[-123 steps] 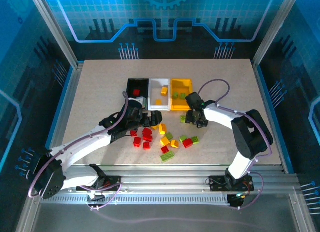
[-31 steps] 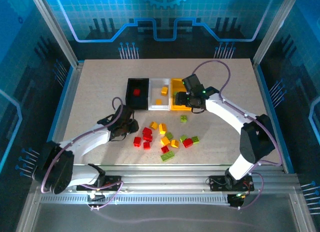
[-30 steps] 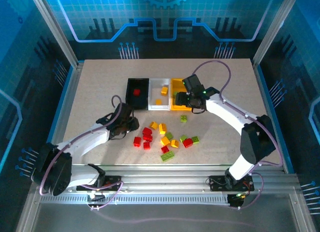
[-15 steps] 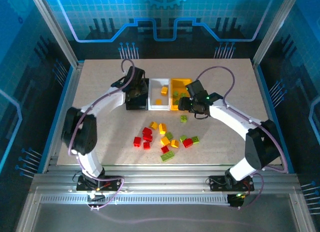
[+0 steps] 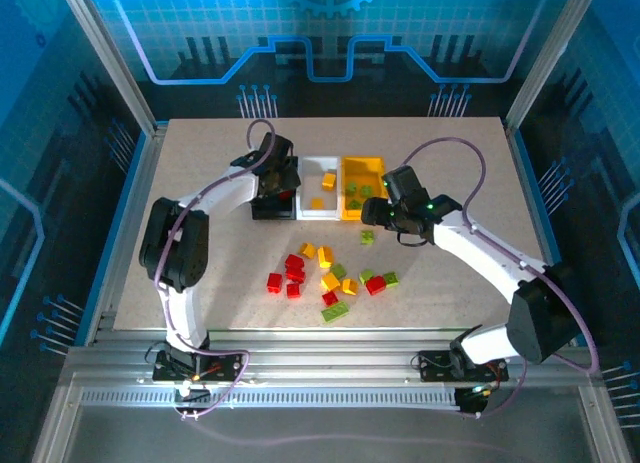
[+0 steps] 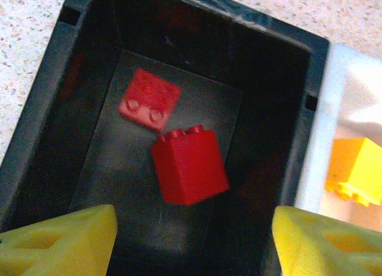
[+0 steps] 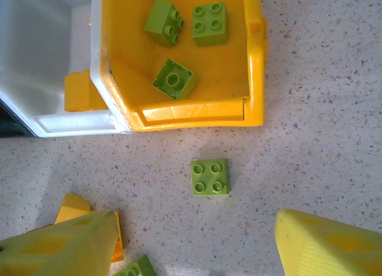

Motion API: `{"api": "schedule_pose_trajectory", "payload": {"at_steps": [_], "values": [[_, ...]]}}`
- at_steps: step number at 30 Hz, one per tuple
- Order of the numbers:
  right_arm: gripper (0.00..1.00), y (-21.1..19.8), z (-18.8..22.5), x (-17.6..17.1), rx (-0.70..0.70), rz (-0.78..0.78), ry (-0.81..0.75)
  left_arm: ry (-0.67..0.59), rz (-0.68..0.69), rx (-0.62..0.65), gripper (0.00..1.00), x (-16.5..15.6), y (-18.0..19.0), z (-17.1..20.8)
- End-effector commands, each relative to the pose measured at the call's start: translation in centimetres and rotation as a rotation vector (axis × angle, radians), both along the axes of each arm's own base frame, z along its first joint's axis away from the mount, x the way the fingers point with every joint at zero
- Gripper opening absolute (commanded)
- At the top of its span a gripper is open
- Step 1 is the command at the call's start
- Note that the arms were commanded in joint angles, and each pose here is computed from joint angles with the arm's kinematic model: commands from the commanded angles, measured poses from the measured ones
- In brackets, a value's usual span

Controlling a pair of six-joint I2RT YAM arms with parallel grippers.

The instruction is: Sort the legos into containers by color

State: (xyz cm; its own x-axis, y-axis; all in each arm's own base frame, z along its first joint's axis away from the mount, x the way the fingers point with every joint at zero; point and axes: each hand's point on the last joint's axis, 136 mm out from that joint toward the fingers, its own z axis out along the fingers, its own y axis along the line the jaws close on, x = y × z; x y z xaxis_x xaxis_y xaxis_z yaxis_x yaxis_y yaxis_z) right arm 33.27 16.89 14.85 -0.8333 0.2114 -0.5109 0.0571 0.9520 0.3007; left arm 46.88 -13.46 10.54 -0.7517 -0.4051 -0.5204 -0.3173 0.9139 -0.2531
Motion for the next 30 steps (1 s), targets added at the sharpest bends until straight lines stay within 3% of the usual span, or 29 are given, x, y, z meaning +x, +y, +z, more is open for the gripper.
{"api": "schedule_pose_trajectory", "payload": {"at_steps": [1,8,13,17,19,24,30], "values": [[0.72,-0.5,0.8,-0.3,0.028,-0.019,-0.012,-0.097,-0.041,-0.101,0.81,-2.3,-1.2,5.2],[0.72,-0.8,0.5,-0.8,0.029,-0.017,-0.007,-0.052,-0.219,-0.154,0.98,-11.7,-3.7,5.3],[0.72,-0.8,0.2,-1.1,0.036,-0.012,-0.004,0.084,-0.308,-0.122,0.97,-18.9,-3.3,1.7],[0.72,-0.8,-0.1,-1.3,0.04,-0.012,-0.003,0.196,-0.335,-0.123,0.86,-23.3,-2.6,-0.8],[0.72,-0.9,-0.2,-1.3,0.038,-0.015,-0.001,0.231,-0.355,-0.115,0.84,-25.2,-2.4,-1.6],[0.72,-1.0,-0.8,-1.4,0.037,-0.021,0.006,0.286,-0.4,-0.073,0.81,-27.6,-2.3,-3.4],[0.72,-1.0,-0.6,-1.2,0.04,-0.024,0.002,0.282,-0.411,-0.029,0.72,-26.9,-2.5,-5.2]]}}
